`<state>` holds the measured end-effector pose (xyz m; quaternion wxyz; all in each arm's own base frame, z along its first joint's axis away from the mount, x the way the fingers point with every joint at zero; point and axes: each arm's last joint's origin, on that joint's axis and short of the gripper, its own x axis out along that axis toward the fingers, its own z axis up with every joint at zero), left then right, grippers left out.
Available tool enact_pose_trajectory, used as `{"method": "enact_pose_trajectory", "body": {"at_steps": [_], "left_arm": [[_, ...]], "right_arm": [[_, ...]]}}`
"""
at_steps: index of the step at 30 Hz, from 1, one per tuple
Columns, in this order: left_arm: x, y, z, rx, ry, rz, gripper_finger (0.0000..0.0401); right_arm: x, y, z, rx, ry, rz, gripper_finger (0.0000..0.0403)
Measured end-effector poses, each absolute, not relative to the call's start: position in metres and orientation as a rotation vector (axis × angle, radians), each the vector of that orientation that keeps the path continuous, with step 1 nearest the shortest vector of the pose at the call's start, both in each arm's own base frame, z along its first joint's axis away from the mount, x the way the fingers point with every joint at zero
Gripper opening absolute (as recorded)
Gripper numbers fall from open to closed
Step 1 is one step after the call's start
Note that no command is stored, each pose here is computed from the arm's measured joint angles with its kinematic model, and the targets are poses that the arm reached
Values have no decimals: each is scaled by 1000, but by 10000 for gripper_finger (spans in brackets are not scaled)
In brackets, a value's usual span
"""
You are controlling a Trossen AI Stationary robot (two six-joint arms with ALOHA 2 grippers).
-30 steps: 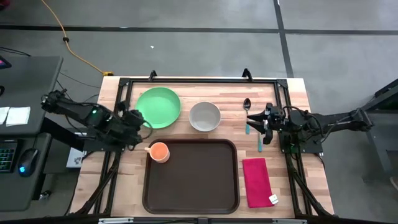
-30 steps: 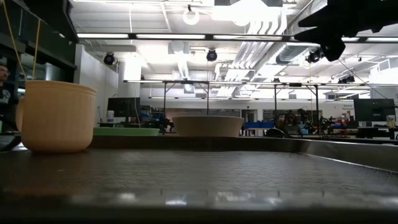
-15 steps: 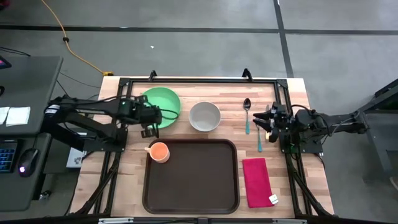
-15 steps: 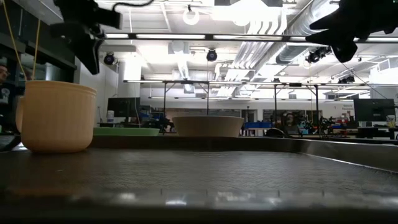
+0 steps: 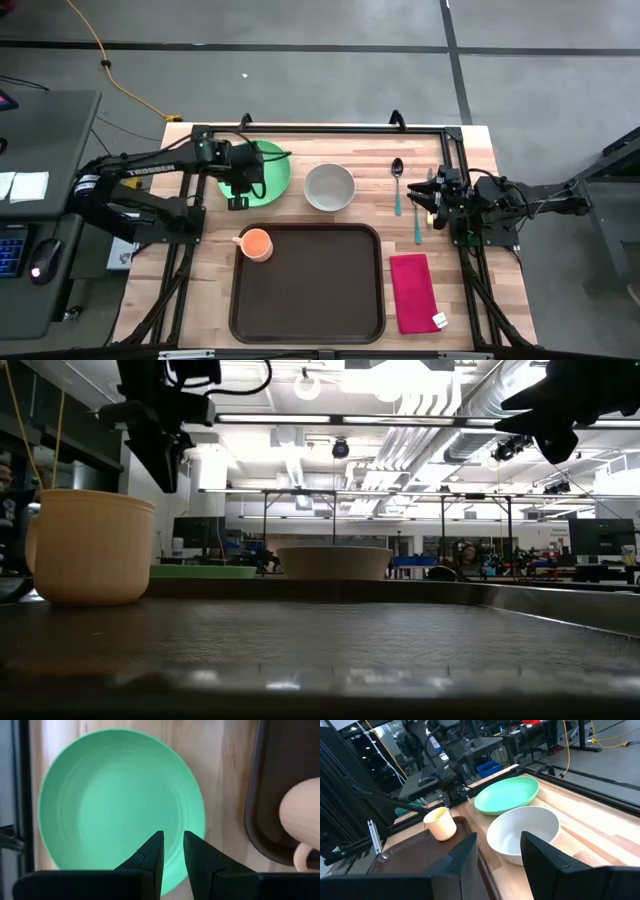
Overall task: Set up tray
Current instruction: Put the green plate in the center of the brown tray
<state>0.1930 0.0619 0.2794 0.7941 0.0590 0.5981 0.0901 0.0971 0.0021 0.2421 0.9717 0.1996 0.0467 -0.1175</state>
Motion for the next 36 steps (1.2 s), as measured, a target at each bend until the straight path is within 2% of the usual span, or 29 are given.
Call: {"method": "enact_pose_trajectory", "body": {"at_steps": [4,11,21,27,36], "left_arm": [[188,70,274,85,1299,157,104],[170,80,239,-67,1400,139,104],[149,93,228,-323,1422,384,104],[128,101,235,-416,1430,608,104],[104,121,238,-562,1373,752,104]], "right_arm": [[97,2,241,401,104,-238,129],[97,2,241,409,108,-228,129],[97,2,241,421,107,-228,129],[97,2,241,421,107,-228,129],[97,2,241,420,106,-229,129]]}}
